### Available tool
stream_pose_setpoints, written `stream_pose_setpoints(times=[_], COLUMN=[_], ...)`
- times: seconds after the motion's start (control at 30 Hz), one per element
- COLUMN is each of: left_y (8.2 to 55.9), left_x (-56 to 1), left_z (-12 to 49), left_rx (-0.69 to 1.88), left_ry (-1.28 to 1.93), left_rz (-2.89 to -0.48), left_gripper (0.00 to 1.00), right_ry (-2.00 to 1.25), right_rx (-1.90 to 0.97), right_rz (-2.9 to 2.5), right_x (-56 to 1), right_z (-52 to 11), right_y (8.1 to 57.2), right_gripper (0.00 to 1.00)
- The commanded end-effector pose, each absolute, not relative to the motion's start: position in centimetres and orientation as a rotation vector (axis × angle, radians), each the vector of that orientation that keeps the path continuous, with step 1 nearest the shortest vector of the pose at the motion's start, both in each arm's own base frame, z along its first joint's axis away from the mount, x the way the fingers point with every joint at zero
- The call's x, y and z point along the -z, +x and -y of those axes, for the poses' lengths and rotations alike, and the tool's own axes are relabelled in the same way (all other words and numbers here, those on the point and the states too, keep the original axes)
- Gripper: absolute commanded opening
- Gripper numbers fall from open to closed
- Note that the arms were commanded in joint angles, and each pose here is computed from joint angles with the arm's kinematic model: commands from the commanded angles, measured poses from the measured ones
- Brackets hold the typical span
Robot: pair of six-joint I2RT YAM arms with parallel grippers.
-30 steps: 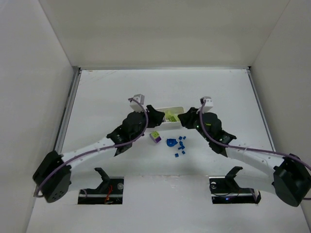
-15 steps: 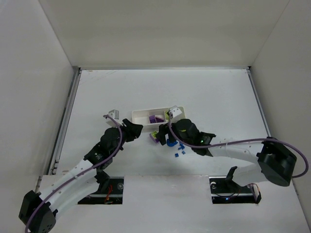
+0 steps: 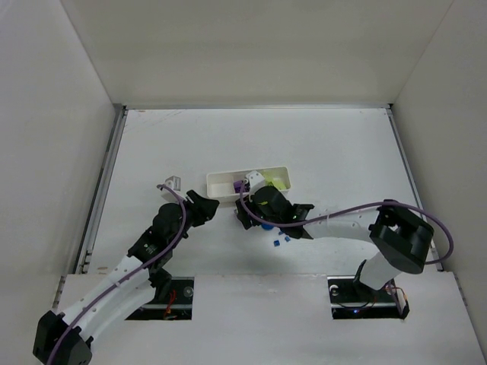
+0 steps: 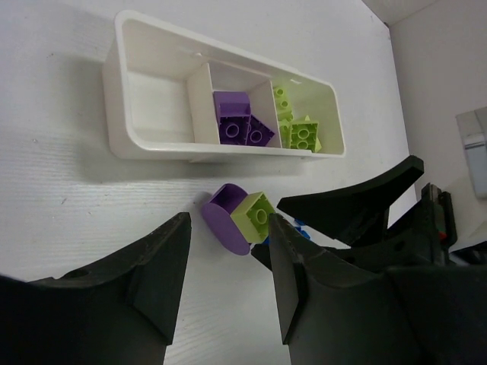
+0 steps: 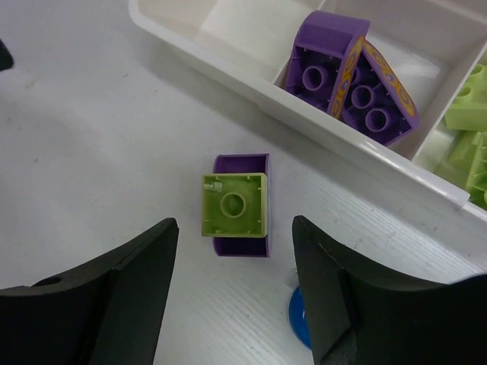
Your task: Sort the legos into containers by color
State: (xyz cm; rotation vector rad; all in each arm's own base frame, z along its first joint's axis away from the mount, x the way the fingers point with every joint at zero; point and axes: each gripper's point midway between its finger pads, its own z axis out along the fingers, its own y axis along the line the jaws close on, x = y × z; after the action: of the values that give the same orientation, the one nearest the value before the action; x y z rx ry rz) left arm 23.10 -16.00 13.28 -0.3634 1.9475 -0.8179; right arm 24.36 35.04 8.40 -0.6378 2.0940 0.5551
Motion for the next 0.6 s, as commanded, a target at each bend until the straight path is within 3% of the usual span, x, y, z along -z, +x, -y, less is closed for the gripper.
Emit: stream_pose_setpoints(times=[0.0, 0.2, 0.43, 0.57], left_y=[23.1, 23.3, 23.3, 23.2], left_x=[-13.2, -13.1, -13.2, -14.0], left_z=[15.9, 15.9, 15.8, 16.2], left_rx=[0.832, 0.834, 0.837, 0.873], left_ry=[-0.383, -0.384, -0.387, -0.37], left_rz=[-1.943, -1.945, -1.944, -1.931], left_gripper=[0.42, 0.42, 0.42, 0.45], right_ry=[-0.611, -0.606, -0.55, -0.505], right_rx=[-0.535, -0.511, -0.498, -0.507], right_rz=[-2.055, -2.061, -2.043, -2.019], right_x=[-9.8, -9.1, -9.9, -11.3], right_z=[-36.0, -36.6, -36.4, -35.9], right_y=[25.6, 26.3, 27.0, 27.0], right_gripper=[0.66, 0.59, 0.38, 0.32])
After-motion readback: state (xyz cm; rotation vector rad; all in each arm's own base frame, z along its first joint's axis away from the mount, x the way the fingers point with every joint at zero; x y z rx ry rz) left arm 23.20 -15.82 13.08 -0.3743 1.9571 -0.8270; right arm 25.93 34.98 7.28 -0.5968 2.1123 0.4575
